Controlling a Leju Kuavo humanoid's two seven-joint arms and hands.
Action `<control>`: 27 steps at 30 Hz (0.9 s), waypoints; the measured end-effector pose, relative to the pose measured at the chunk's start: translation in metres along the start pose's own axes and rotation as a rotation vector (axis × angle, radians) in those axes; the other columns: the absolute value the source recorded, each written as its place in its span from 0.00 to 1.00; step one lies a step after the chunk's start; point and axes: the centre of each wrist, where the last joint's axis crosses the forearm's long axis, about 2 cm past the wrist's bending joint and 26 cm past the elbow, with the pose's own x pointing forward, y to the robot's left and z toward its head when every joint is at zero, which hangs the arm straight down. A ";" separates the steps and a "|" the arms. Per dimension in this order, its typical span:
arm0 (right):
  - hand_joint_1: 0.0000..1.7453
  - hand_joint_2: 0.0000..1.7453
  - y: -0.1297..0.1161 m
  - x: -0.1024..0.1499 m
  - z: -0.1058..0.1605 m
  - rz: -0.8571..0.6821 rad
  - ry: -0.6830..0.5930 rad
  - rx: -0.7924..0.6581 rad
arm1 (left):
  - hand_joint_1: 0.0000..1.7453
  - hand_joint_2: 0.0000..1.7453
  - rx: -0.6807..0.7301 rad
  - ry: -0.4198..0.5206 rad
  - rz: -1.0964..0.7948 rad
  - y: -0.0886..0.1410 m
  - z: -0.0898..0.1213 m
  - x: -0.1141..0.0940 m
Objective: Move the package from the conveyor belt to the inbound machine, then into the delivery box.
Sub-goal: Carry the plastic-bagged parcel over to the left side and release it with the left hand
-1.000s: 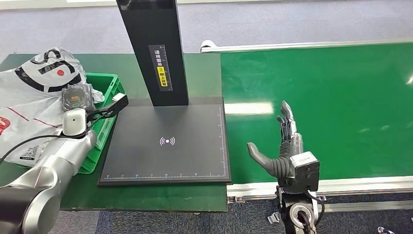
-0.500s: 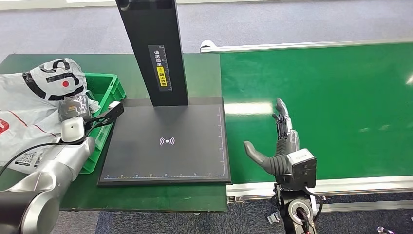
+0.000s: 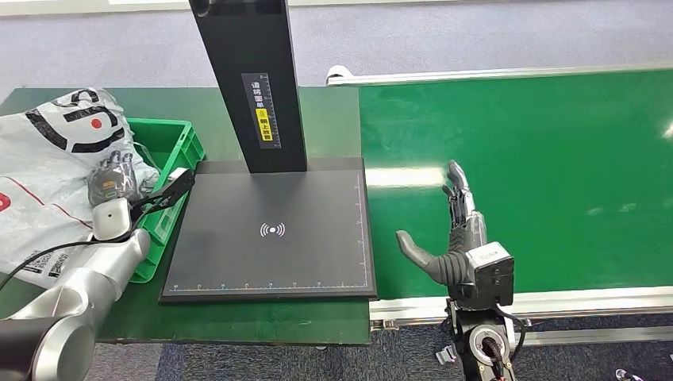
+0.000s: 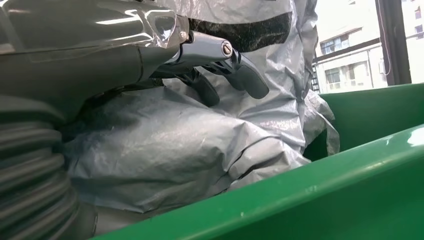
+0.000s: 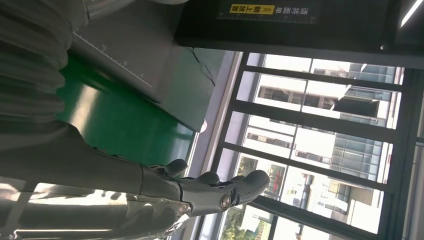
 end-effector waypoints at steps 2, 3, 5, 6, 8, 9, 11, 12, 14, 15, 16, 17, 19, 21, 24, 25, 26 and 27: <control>0.00 1.00 0.000 0.000 0.000 0.000 0.000 0.000 | 0.06 1.00 0.000 0.001 0.002 0.000 0.000 0.000; 0.00 1.00 0.000 0.000 0.000 0.000 0.000 0.000 | 0.00 1.00 0.003 0.000 0.005 -0.001 0.000 0.000; 0.00 1.00 0.000 0.000 0.000 0.000 0.001 -0.001 | 0.00 1.00 0.028 -0.011 0.031 -0.001 0.001 -0.001; 0.00 1.00 0.000 0.000 0.000 0.000 0.002 -0.002 | 0.00 1.00 0.054 -0.023 0.056 -0.001 0.001 -0.002; 0.00 1.00 0.000 0.000 0.000 0.000 0.004 -0.006 | 0.00 1.00 0.131 -0.055 0.115 0.001 0.000 -0.004; 0.00 1.00 0.000 0.000 0.001 0.000 0.005 -0.008 | 0.00 1.00 0.180 -0.076 0.143 0.004 0.000 -0.005; 0.00 1.00 0.001 -0.001 0.001 0.001 0.009 -0.010 | 0.00 1.00 0.271 -0.119 0.191 0.011 -0.002 -0.004; 0.00 1.00 0.001 -0.002 0.002 0.001 0.011 -0.011 | 0.00 1.00 0.310 -0.143 0.214 0.016 -0.003 -0.003; 0.00 1.00 0.002 -0.002 0.003 0.002 0.016 -0.012 | 0.00 1.00 0.367 -0.196 0.265 0.027 -0.006 0.001; 0.00 1.00 0.002 -0.003 0.003 0.003 0.018 -0.014 | 0.00 1.00 0.398 -0.227 0.297 0.034 -0.007 0.004; 0.00 1.00 0.002 -0.003 0.004 0.005 0.021 -0.018 | 0.00 1.00 0.431 -0.261 0.334 0.040 -0.007 0.007; 0.00 1.00 0.002 -0.004 0.005 0.008 0.023 -0.024 | 0.00 1.00 0.466 -0.294 0.375 0.046 -0.006 0.010; 0.00 1.00 0.002 -0.005 0.007 0.013 0.028 -0.036 | 0.00 1.00 0.531 -0.340 0.454 0.056 -0.002 0.017; 0.00 1.00 0.002 -0.006 0.008 0.017 0.030 -0.045 | 0.00 1.00 0.588 -0.357 0.525 0.065 0.003 0.022; 0.00 1.00 0.002 -0.006 0.009 0.021 0.032 -0.054 | 0.00 1.00 0.667 -0.374 0.614 0.080 0.010 0.027; 0.00 1.00 0.002 -0.006 0.009 0.022 0.033 -0.058 | 0.00 1.00 0.691 -0.383 0.643 0.085 0.012 0.028; 0.00 1.00 0.001 -0.006 0.010 0.023 0.036 -0.062 | 0.00 1.00 0.714 -0.395 0.678 0.090 0.015 0.029; 0.00 1.00 0.001 -0.007 0.012 0.025 0.040 -0.067 | 0.00 1.00 0.733 -0.408 0.717 0.095 0.018 0.031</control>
